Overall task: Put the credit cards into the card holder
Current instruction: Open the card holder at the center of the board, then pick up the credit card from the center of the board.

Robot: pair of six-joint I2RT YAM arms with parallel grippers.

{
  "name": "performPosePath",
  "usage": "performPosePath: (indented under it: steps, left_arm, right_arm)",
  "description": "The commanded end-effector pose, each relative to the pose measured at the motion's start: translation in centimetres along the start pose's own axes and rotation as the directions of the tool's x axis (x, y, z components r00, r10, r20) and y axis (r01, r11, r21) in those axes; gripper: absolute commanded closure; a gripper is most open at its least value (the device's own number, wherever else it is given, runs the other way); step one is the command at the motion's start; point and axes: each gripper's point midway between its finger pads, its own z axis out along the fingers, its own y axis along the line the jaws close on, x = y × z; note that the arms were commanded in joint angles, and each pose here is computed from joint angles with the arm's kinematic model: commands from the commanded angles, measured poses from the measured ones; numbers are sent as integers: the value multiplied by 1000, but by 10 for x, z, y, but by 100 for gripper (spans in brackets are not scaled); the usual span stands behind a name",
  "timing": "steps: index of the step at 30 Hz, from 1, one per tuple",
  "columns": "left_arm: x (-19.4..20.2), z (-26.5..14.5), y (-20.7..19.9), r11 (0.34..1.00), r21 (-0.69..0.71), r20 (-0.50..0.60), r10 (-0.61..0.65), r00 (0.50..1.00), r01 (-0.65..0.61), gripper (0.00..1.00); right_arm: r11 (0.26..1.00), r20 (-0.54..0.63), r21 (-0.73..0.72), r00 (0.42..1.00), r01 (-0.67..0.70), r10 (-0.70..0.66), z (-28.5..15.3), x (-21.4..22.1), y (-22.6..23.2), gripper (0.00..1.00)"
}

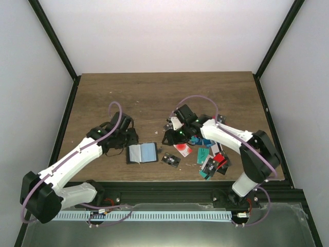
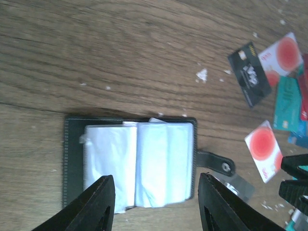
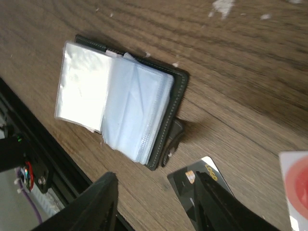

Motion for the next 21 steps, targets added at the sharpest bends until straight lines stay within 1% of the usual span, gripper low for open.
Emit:
performPosePath:
  steps: [1,4,5,9,11,13,17,21]
  left_arm:
    - [10,-2,-31,986,151,-42,85,995,-78,50]
    - [18,0,-54,964,239,-64,133,989,-114,50]
    - [21,0,-63,956,265,-69,147,987,-124,50]
    - [28,6,-96,926,344,-81,197,977,-158,50]
    - [29,14,-111,921,350,-91,216,972,-172,50]
    - [29,22,-125,918,350,-102,234,967,-185,50]
    - [25,40,-155,914,361,-115,243,963,-187,50]
    - [20,69,-177,922,352,-146,225,963,-162,52]
  right_arm:
    - [986,48,148,996,-75,69,-23,14,-25,49]
    - [960,98,240,987,-146,126,-40,27,-44,39]
    - [948,132,270,981,-171,139,-48,29,-51,38]
    - [869,233,386,944,-311,235,-77,43,-88,29]
    - [819,290,425,915,-386,280,-93,50,-106,20]
    - [782,342,436,885,-446,315,-108,53,-121,14]
    - [754,400,409,844,-514,358,-124,50,-141,1]
    - [762,418,346,817,-547,397,-129,33,-156,0]
